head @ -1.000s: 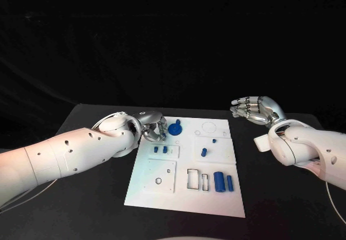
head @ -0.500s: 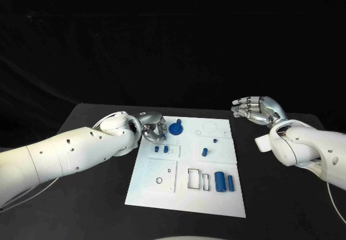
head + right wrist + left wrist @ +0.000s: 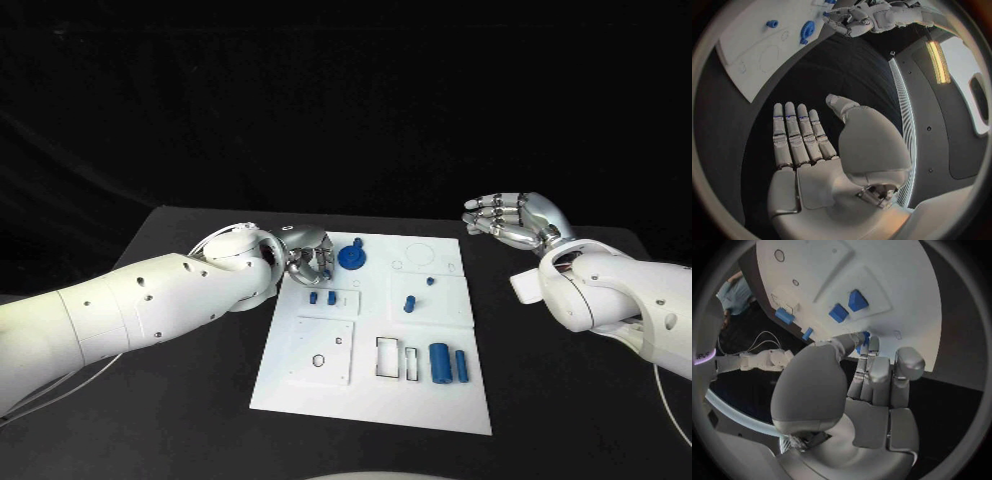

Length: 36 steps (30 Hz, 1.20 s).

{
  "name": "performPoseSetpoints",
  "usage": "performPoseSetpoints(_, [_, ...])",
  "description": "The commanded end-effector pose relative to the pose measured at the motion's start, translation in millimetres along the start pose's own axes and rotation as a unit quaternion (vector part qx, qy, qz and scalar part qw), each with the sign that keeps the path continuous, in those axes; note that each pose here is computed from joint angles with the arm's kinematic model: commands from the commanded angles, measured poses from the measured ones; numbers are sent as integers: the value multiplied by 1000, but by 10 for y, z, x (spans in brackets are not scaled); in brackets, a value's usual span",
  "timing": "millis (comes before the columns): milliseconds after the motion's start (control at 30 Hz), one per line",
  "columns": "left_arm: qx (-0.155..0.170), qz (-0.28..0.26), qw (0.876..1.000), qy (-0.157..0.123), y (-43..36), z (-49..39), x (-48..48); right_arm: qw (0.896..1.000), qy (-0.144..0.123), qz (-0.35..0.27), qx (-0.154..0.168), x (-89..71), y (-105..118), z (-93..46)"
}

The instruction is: Assemble the parts on the task board

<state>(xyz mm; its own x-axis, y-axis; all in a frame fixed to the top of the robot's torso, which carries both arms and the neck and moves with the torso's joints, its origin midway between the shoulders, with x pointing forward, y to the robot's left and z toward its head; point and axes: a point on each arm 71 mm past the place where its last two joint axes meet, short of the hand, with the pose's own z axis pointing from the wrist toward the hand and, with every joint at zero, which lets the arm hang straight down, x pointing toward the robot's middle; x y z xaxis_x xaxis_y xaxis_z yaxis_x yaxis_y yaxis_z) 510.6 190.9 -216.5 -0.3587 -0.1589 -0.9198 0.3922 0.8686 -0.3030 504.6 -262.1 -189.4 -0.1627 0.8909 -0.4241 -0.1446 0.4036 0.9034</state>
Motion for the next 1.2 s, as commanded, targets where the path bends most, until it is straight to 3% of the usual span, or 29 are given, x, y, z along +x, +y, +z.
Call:
performPoseSetpoints(33, [-2,-6,1000,19,-15,7,28,1000,8,1,-7,18,11,0])
performPoseSetpoints(567, [-9,-13,999,28,1,9,41,1000,7,1,-7,17,9,1])
performPoseSetpoints(1200, [-7,-15,1000,9,-19,17,16,1000,8,1,-6,19,0,-1])
